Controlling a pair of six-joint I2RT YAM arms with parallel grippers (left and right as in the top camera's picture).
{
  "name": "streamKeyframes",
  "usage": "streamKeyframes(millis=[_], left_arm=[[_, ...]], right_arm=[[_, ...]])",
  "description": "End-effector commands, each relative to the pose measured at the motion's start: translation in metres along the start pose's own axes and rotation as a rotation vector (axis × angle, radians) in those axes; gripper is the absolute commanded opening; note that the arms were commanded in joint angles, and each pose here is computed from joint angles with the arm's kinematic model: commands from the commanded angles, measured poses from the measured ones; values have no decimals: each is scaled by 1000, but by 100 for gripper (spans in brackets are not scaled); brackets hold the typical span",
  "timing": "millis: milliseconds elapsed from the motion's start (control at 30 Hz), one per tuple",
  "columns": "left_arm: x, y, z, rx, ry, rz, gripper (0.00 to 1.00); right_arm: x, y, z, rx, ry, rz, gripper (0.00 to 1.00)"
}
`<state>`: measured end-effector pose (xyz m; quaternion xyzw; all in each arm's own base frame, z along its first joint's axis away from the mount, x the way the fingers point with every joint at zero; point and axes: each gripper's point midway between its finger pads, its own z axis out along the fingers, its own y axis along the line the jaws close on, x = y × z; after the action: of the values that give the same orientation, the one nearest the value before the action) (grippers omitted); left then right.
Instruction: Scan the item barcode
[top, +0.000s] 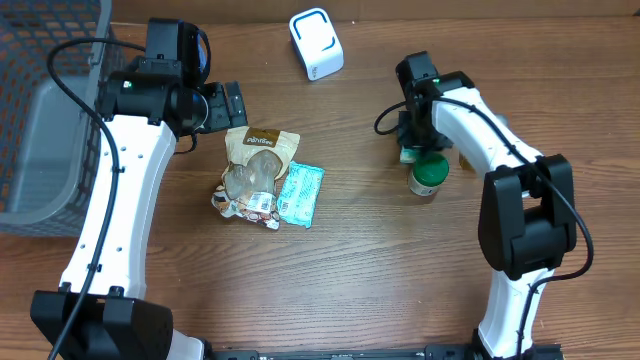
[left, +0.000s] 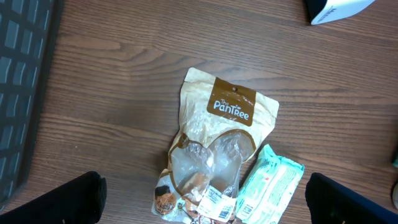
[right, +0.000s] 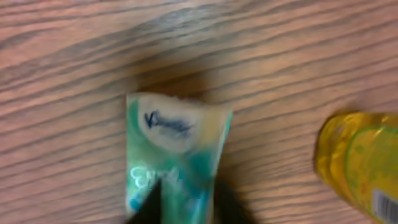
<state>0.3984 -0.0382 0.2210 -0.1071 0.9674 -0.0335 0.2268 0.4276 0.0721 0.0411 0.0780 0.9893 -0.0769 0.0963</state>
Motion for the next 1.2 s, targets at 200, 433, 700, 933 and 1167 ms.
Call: streamKeyframes(millis=[200,433,700,933,1167], left_arm=[[-3,-3,-1,11,-7,-5,100],[-3,-3,-1,11,-7,-5,99],[-3,-3,-1,11,-7,-5,99],[-3,-3,-1,11,-7,-5,100],[-3,-3,-1,11,-7,-5,100]], right_arm=[[-23,1,-27,-11,-65,1,56],[-15,55,-69,-180,-48,-77,57],[28,140,-93,-508,71,-185,56],[46,182,-95,-556,50,-187,49],[69,224,-88,-605,-9,-279,49]])
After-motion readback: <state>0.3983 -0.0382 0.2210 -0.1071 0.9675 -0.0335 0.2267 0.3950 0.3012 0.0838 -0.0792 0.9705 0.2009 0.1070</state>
